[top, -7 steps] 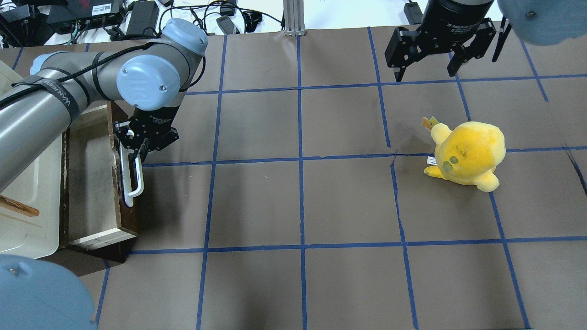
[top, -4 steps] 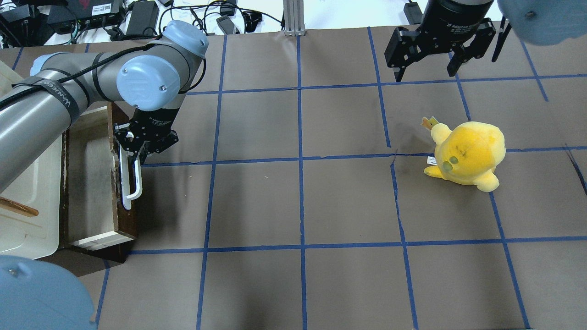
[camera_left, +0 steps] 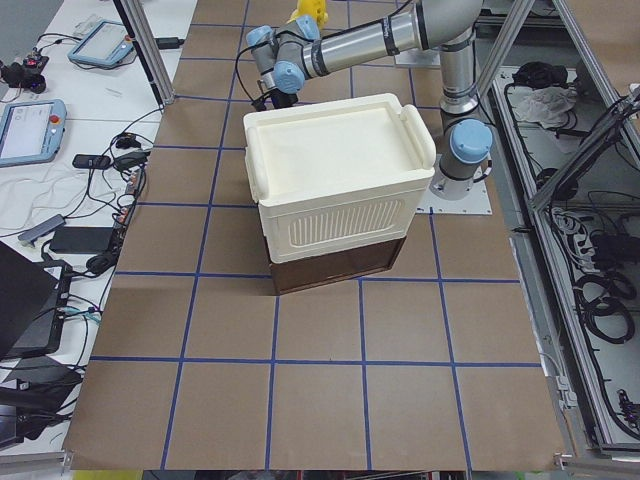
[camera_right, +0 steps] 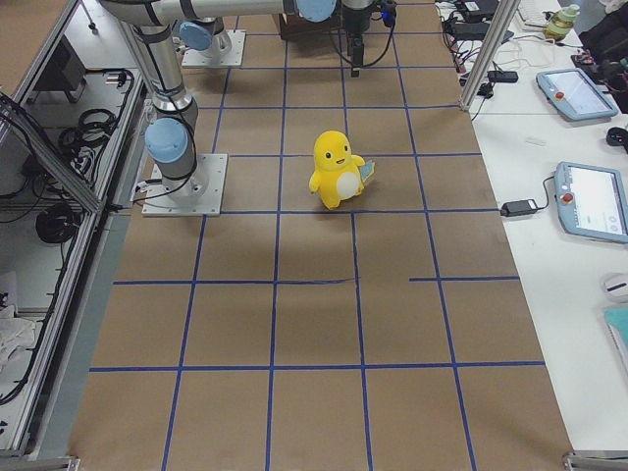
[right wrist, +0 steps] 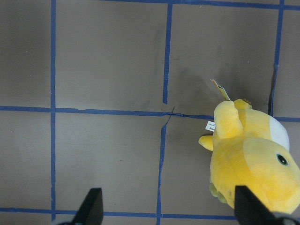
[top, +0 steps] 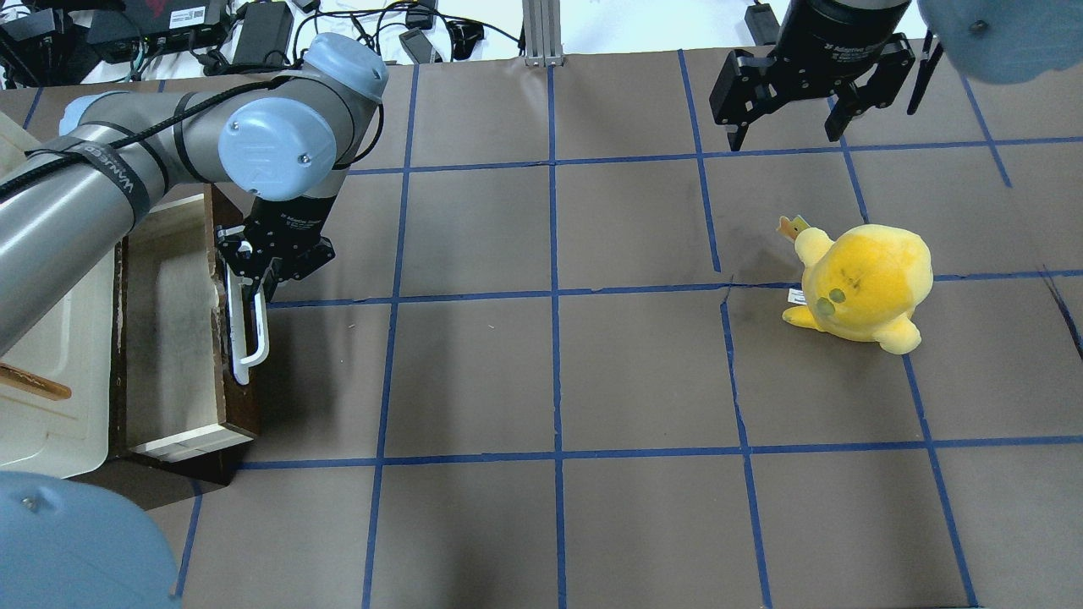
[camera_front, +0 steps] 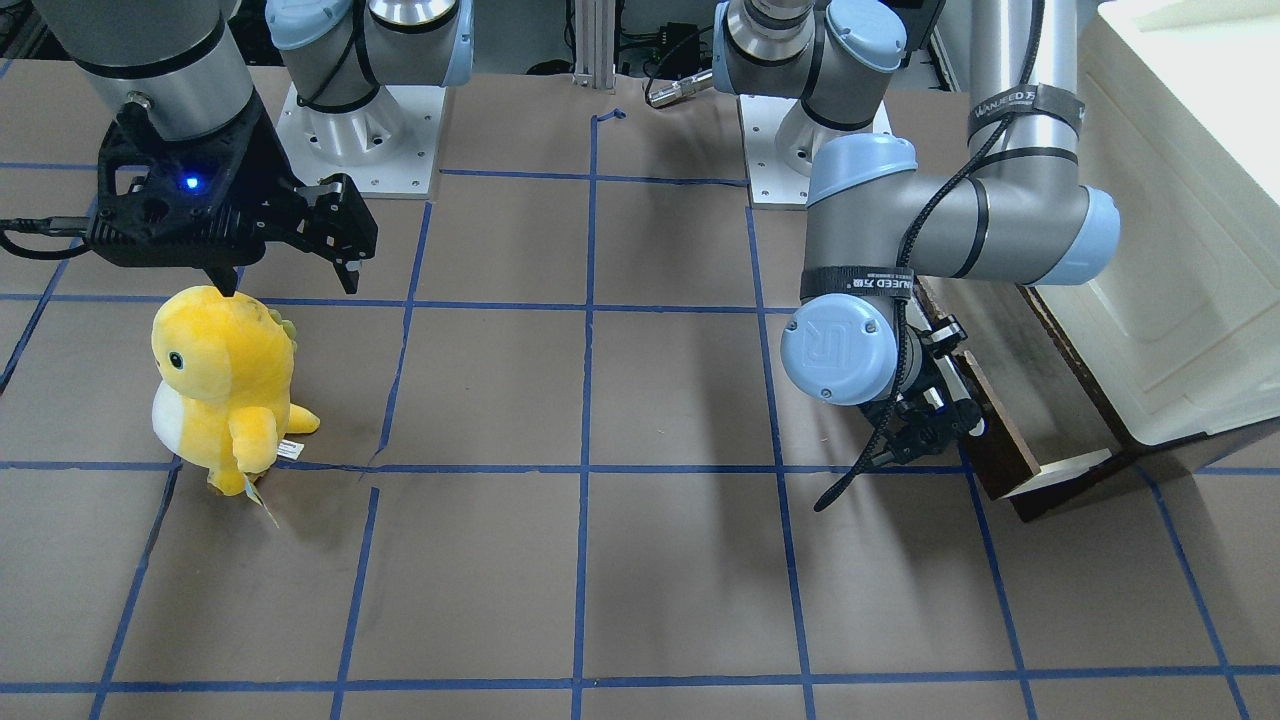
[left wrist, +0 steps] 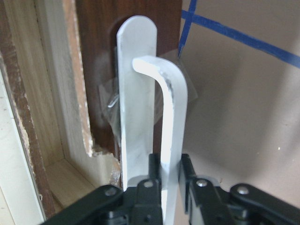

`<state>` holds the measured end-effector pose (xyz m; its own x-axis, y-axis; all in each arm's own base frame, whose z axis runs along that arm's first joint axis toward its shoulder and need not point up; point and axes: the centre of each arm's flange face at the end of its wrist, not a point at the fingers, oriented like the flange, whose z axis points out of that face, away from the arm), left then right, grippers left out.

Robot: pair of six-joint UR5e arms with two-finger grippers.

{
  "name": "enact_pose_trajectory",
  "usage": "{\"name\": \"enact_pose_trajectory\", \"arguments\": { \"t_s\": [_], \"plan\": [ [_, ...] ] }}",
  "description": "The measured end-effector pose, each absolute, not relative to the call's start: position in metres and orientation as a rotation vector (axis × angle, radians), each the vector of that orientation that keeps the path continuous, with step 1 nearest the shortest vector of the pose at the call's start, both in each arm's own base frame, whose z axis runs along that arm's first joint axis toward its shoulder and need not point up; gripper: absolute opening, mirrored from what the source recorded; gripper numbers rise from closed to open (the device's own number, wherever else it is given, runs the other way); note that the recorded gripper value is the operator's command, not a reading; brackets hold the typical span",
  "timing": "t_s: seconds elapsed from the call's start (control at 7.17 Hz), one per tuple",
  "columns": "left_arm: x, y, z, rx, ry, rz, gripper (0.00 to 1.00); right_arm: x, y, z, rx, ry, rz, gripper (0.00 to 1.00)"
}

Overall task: Pull drawer sideways
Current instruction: 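Pull the handle with the left gripper, sliding the drawer outward, then open the left gripper and lift it off the handle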

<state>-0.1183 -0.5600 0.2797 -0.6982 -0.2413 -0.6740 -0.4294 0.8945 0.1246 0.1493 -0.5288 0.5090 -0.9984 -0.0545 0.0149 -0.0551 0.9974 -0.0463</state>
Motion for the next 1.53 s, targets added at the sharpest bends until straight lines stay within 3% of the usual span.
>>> {"name": "enact_pose_trajectory", "arguments": {
  "t_s": [0.56,0.7,0.84,0.98,1.25,1.53],
  "plan": [
    [-0.134,-0.561,0.278,-0.491,2.37,0.336,0.08,0.149,-0.529,0.509,0.086,-3.125,0.073,1.0],
    [-0.135,-0.562,0.277,-0.494,2.375,0.337,0.16,0.149,-0.529,0.509,0.086,-3.126,0.073,1.0],
    [-0.136,-0.563,0.278,-0.495,2.378,0.337,0.43,0.149,-0.529,0.509,0.087,-3.126,0.073,1.0],
    [-0.137,-0.563,0.278,-0.496,2.38,0.336,0.58,0.149,-0.529,0.509,0.086,-3.126,0.073,1.0],
    [-0.138,-0.562,0.281,-0.498,2.385,0.33,1.0,0.149,-0.529,0.509,0.086,-3.126,0.073,1.0],
    [-0.142,-0.56,0.292,-0.499,2.413,0.317,1.0,0.149,-0.529,0.509,0.086,-3.126,0.073,1.0]
  ]
}}
